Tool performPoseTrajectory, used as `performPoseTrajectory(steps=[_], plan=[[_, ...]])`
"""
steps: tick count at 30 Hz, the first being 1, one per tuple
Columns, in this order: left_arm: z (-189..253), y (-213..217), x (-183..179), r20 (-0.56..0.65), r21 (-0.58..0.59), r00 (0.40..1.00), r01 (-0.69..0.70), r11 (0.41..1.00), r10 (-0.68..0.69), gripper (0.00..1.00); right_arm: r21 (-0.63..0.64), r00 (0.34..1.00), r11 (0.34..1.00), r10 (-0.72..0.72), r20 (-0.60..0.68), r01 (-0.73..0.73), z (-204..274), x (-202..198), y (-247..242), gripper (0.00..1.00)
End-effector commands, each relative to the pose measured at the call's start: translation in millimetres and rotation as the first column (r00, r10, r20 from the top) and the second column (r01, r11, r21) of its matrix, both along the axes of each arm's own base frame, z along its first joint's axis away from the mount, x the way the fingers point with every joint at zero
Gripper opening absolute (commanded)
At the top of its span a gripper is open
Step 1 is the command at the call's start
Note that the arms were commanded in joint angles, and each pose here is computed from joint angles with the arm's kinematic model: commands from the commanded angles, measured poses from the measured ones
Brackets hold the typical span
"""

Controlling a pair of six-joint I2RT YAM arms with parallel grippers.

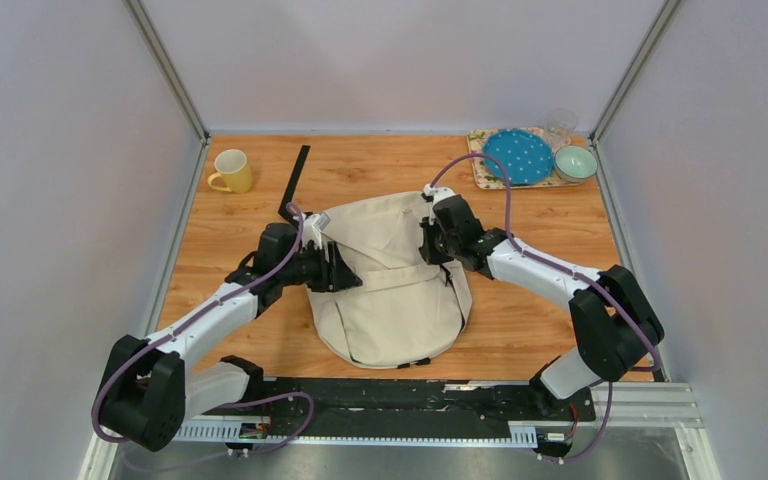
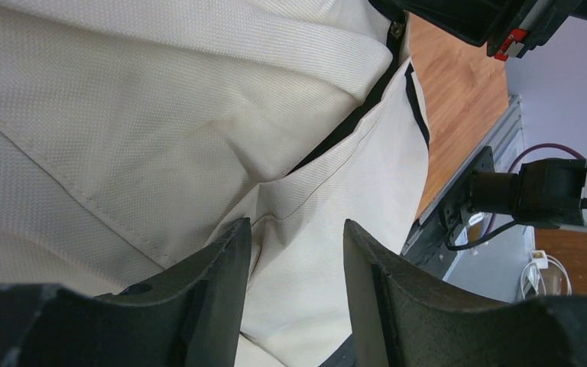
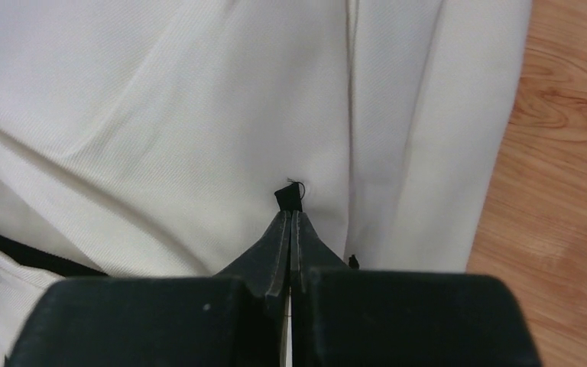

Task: Pack the student bag
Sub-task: Zip the student bag at the center of the board.

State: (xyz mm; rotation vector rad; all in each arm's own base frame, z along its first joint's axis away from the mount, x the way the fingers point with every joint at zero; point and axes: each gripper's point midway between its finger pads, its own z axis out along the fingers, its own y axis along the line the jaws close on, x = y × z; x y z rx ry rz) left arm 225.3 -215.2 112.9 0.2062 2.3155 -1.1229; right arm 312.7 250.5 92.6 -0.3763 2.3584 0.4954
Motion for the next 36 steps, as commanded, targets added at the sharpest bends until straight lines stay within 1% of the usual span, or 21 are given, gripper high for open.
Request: performPoseTrajectory(steps=[1,5,9,14,16,17,18,19,20,23,28,32,36], plan=[[0.1,-1.0,2.2,0.024,0.004,1.0,0.004,1.0,-0.004,0.56,-0.03,0.987,0.989,-0.143,0.074,0.145,10.5,21.1,-14.8,0.0],[-5.9,-0.2,1.2,0.011,0.015,1.0,0.006,1.0,-0.006,0.56,-0.027,0.971,0.973,-0.224,0.084,0.227,10.4,26.0,-25.5,0.0],[-16.5,3.2,-1.2,-0.004,0.034,1.0,0.001,0.999,-0.001,0.56,0.01,0.943,0.947,-0.319,0.089,0.32,14.3,30.1,-36.8,0.0],[-27.2,5.9,-4.7,-0.024,0.056,1.0,0.001,0.998,0.0,0.56,0.064,0.937,0.941,-0.336,0.099,0.331,23.0,29.5,-40.4,0.0],[-28.4,6.4,-4.7,-0.025,0.057,1.0,0.0,0.998,0.001,0.56,0.108,0.958,0.958,-0.274,0.086,0.265,26.6,25.8,-30.0,0.0],[-29.5,6.4,-5.1,-0.028,0.057,1.0,0.002,0.998,0.0,0.56,0.129,0.967,0.965,-0.241,0.083,0.23,29.3,23.5,-24.6,0.02],[-29.7,6.3,-4.9,-0.025,0.056,1.0,0.002,0.998,0.0,0.56,0.154,0.975,0.968,-0.211,0.076,0.198,33.4,20.0,-18.6,0.12],[-30.1,6.0,-5.3,-0.026,0.057,1.0,0.003,0.998,-0.002,0.56,0.167,0.976,0.968,-0.204,0.074,0.189,34.0,17.7,-16.1,0.16],[-31.2,6.2,-5.3,-0.031,0.058,1.0,0.003,0.998,-0.001,0.56,0.18,0.977,0.966,-0.202,0.074,0.187,36.4,17.5,-15.5,0.29],[-35.4,6.4,-5.9,-0.04,0.066,0.999,0.007,0.998,-0.004,0.56,0.215,0.986,0.967,-0.152,0.068,0.135,42.5,12.2,-6.3,0.43],[-42.5,7.2,-7.1,-0.061,0.074,0.998,0.009,0.997,-0.004,0.55,0.189,0.992,0.975,-0.123,0.014,0.118,29.2,9.0,-1.8,0.43],[-45.1,7.4,-8.1,-0.067,0.078,0.998,0.009,0.997,-0.004,0.55,0.18,0.994,0.978,-0.106,-0.019,0.107,18.6,4.1,0.3,0.37],[-47.3,8.1,-8.5,-0.072,0.083,0.997,0.009,0.996,-0.003,0.55,0.168,0.994,0.981,-0.094,-0.05,0.101,8.0,2.4,1.9,0.34]])
